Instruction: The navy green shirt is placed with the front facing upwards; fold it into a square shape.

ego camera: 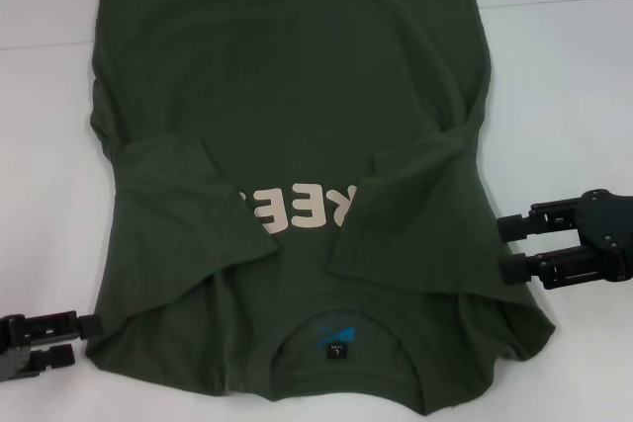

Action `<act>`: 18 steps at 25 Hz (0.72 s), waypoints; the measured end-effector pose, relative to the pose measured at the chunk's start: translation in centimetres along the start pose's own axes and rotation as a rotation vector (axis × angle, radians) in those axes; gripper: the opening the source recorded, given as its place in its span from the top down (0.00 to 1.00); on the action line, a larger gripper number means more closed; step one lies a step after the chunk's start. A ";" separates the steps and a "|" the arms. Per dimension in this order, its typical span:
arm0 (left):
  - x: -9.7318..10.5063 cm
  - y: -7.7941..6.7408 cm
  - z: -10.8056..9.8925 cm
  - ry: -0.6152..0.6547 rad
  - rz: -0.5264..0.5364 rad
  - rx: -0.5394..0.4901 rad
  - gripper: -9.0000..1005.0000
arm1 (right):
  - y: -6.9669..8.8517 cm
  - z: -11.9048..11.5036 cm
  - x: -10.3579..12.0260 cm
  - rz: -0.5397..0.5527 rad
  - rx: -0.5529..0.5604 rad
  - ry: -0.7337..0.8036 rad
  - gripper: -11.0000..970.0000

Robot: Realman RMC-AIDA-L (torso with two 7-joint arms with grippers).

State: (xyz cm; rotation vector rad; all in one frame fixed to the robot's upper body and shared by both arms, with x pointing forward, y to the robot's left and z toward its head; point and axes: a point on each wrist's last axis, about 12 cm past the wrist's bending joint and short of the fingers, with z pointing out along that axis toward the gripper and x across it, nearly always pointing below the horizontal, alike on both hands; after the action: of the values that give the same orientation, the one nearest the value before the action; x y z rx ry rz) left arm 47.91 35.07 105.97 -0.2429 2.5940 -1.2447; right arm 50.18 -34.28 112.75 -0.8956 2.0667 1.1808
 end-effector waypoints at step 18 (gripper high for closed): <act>-0.8 -0.1 0.7 -0.009 -0.048 -0.021 0.24 | 0.1 0.2 0.1 0.004 -0.004 -0.002 0.21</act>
State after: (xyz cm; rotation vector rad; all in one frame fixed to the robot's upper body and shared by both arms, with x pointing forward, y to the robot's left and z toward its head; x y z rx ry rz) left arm 48.85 34.68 105.73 -0.3153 2.6095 -1.2300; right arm 50.10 -34.09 112.58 -0.8919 2.0666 1.1877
